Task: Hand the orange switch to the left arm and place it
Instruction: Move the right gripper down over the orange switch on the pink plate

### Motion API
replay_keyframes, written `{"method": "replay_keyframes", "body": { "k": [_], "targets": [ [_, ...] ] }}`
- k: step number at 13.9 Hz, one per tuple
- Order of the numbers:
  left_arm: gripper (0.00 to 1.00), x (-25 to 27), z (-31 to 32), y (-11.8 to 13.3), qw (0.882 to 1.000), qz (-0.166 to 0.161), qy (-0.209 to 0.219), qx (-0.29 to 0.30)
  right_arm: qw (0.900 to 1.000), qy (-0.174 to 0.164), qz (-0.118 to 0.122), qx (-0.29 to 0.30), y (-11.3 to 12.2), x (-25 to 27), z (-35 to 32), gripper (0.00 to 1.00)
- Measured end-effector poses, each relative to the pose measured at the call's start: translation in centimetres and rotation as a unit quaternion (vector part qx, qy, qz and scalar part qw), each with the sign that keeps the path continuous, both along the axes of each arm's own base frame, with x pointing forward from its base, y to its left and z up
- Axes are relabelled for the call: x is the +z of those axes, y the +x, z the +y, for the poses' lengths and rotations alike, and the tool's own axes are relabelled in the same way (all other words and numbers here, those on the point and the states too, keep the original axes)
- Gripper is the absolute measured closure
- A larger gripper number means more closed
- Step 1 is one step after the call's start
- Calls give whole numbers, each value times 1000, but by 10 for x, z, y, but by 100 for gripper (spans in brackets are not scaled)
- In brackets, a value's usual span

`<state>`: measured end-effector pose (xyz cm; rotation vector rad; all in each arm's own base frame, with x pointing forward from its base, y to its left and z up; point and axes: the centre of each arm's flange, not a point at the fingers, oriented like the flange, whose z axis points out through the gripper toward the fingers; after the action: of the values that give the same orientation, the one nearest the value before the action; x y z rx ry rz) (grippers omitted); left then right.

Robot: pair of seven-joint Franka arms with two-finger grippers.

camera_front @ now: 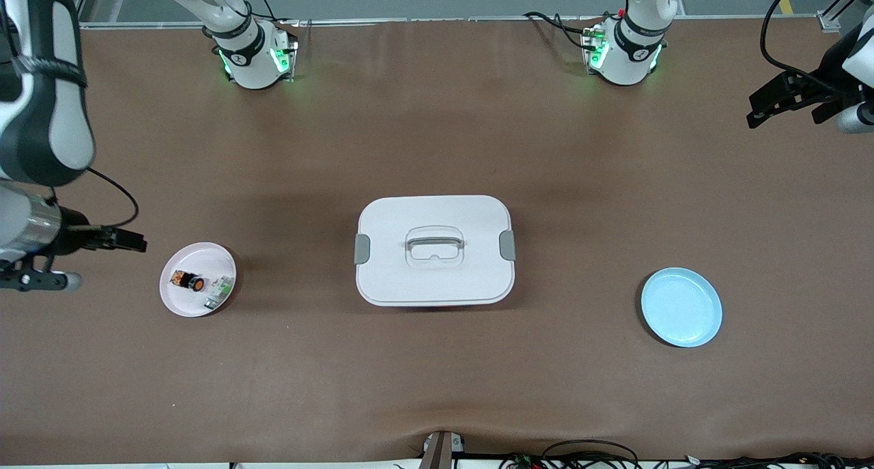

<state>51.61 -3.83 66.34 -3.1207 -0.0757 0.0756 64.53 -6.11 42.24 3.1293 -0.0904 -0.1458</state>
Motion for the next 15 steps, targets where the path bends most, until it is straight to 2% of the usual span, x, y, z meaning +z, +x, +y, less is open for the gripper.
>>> {"method": "replay_keyframes", "body": {
  "k": [8,11,15],
  "targets": [
    [0,-5,0,1,1000,4,0,0,999,6,34,-29,1,-105,-24,0],
    [0,-6,0,1,1000,5,0,0,996,9,26,-80,0,-138,-27,0],
    [0,-8,0,1,1000,7,0,0,995,6,19,-98,-3,-159,-26,0]
  ]
}}
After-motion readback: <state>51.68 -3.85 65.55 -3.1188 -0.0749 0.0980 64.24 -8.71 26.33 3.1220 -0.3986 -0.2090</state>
